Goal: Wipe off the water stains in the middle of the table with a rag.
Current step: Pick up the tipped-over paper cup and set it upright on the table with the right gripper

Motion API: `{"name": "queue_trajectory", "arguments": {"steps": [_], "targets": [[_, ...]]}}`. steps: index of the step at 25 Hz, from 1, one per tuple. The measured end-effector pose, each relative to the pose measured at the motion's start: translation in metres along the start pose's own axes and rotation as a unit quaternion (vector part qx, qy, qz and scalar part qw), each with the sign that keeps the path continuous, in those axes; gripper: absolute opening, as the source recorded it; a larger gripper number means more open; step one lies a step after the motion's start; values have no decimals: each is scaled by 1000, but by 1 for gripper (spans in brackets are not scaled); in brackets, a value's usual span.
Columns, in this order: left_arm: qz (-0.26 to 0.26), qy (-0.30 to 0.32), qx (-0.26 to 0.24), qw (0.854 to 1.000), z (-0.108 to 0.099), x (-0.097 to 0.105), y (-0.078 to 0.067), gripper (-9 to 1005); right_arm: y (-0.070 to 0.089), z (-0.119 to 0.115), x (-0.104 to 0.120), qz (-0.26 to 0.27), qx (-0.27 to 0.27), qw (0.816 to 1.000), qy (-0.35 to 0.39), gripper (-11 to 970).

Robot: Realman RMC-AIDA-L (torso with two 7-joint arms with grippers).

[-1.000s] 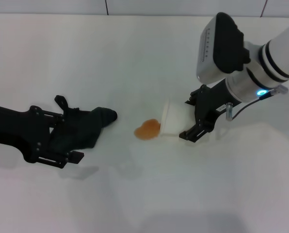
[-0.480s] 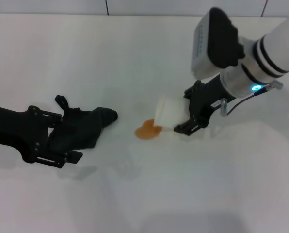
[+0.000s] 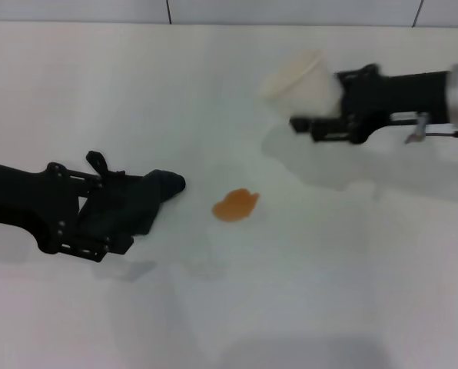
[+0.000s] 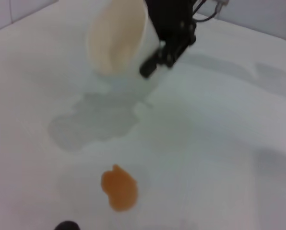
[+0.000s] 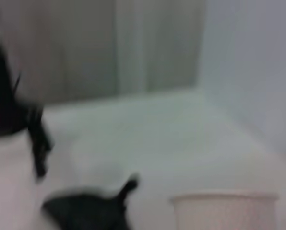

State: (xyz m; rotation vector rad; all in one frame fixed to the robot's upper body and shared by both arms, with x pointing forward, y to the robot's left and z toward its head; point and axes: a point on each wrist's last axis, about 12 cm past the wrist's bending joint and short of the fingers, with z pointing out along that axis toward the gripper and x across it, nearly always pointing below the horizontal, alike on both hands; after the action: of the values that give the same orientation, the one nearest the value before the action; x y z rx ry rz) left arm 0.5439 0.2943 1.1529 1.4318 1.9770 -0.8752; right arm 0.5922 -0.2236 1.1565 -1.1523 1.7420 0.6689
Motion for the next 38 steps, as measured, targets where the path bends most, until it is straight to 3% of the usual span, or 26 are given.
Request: {"name": "queue_trajectory", "arguments": {"steps": [6, 16, 25, 38], "targets": [[5, -5, 1, 1000, 0, -3, 0, 714, 0, -15, 42, 37, 51, 985, -160, 598], [17, -18, 3, 1000, 1, -4, -1, 710, 22, -5, 87, 14, 113, 965, -236, 514], [22, -24, 6, 999, 5, -3, -3, 707, 35, 6, 120, 1, 155, 971, -182, 499], [28, -32, 12, 999, 10, -5, -5, 702, 31, 17, 136, 13, 174, 979, -104, 506]]}}
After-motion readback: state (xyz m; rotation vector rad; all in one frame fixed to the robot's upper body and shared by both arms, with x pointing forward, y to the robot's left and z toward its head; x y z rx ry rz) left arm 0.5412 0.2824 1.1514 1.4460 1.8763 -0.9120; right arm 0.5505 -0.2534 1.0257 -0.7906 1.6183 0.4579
